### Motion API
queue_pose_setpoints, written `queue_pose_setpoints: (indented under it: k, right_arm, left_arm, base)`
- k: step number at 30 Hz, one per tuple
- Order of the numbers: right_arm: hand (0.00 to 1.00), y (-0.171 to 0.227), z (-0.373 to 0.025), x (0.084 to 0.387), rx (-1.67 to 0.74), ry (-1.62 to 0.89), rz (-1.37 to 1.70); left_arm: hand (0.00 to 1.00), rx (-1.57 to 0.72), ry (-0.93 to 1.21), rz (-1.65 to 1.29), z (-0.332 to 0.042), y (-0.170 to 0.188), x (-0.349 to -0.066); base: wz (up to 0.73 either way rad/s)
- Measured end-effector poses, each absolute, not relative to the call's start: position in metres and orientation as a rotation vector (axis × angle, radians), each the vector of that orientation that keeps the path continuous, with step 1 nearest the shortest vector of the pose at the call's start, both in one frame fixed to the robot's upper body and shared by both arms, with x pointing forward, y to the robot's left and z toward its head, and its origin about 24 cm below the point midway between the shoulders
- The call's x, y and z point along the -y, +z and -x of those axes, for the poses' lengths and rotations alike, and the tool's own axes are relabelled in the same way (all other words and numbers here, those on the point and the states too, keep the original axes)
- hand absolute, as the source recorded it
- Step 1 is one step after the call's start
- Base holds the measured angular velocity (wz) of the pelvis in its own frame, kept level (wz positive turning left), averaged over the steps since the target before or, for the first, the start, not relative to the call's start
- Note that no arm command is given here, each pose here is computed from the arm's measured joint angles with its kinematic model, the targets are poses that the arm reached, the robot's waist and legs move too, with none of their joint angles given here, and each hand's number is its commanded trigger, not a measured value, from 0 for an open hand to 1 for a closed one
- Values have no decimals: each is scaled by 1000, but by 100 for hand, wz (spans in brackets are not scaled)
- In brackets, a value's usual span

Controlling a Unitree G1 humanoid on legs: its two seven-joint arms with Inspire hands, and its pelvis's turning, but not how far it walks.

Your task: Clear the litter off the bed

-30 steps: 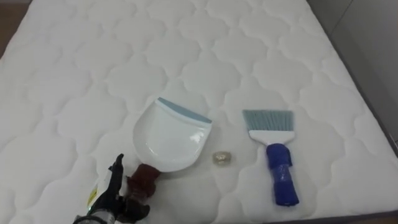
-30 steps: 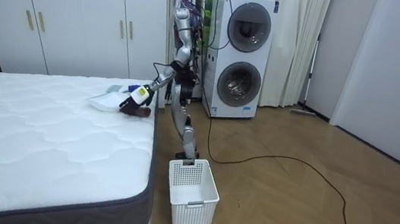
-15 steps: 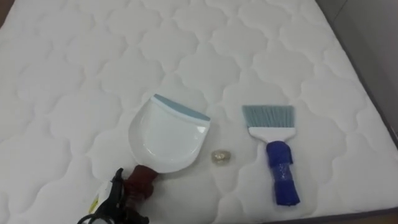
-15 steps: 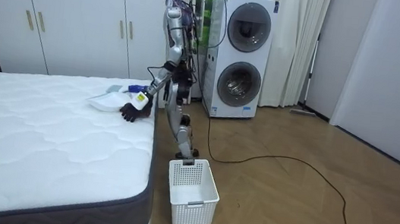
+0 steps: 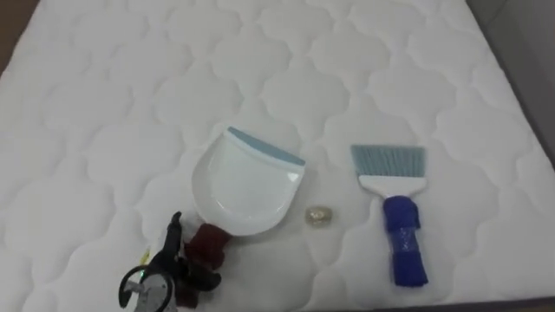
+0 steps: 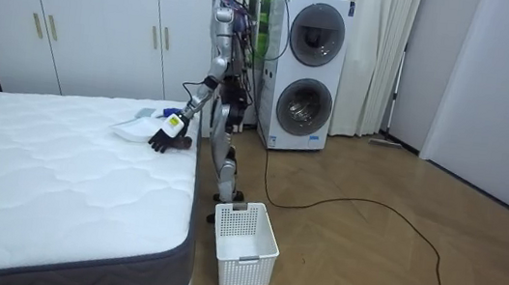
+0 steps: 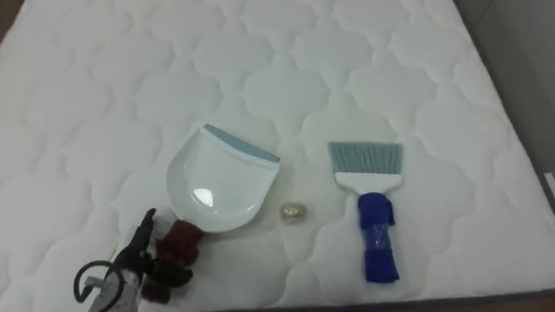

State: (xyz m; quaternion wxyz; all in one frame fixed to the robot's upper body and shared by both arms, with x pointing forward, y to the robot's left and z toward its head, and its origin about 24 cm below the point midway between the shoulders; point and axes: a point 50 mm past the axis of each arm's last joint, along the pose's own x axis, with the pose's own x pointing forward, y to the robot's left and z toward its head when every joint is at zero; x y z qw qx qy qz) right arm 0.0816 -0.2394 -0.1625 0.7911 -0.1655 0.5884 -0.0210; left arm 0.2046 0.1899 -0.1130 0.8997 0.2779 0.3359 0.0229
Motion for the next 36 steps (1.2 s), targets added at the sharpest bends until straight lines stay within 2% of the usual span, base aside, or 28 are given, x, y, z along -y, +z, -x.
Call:
queue_pose_setpoints:
  k: [22, 23, 25, 31, 36]
  right_arm:
    - [0, -162, -87, 237, -1258, -31, 372]
    - [0, -162, -86, 238, -1258, -33, 373]
    - [0, -162, -86, 238, -1257, -38, 377]
    - [0, -162, -82, 238, -1266, -51, 380]
    - [0, -163, -79, 237, -1287, -75, 360]
  left_arm:
    - [0, -734, 57, -553, -204, -118, -183]
    - [54, -736, 57, -555, -205, -119, -184]
    - [100, -739, 58, -557, -205, -119, -184]
    - [100, -734, 104, -584, -207, -117, -189]
    - [100, -768, 149, -639, -208, -116, -207]
  base:
    - [-1]
    - [0]
    - [0]
    - [0]
    - [-2]
